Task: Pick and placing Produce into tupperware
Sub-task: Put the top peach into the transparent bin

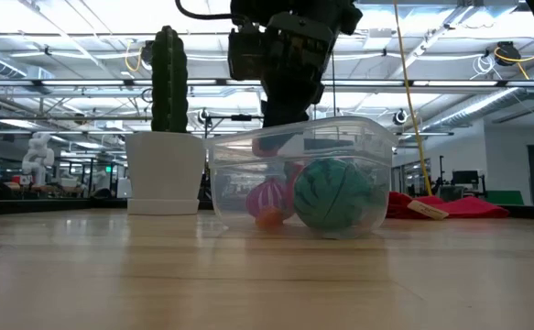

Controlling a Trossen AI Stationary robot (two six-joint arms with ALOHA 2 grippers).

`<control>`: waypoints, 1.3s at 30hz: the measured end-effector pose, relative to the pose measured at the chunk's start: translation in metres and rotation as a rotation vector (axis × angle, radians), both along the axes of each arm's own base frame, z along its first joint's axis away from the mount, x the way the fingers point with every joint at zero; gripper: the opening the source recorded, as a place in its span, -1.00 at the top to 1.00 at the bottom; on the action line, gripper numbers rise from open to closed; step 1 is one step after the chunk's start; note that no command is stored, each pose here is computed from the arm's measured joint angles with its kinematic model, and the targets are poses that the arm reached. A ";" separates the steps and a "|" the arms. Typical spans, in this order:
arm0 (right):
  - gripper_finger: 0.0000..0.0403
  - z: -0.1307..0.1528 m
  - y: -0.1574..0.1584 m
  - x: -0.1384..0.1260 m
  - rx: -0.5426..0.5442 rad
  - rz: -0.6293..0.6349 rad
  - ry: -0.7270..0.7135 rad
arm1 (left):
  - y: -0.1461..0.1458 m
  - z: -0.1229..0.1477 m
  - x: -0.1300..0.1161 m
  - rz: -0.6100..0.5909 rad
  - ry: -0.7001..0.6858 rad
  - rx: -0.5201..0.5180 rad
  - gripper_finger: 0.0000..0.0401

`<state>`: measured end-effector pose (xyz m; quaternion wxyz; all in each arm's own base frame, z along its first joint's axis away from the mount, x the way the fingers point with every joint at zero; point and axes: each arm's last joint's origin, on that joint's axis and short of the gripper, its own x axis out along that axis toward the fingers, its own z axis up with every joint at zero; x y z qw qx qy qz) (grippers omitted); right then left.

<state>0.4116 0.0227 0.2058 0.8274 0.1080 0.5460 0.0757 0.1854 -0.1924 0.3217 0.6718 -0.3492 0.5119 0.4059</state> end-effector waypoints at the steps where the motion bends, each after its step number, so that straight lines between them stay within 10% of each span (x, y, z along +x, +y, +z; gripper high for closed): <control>1: 0.50 -0.002 0.000 0.000 0.002 -0.006 -0.001 | 0.000 0.000 0.000 0.000 0.000 0.000 -0.45; 39: 0.16 -0.004 -0.001 -0.003 0.013 -0.006 -0.033 | 0.000 0.000 0.000 -0.006 0.001 0.001 -0.45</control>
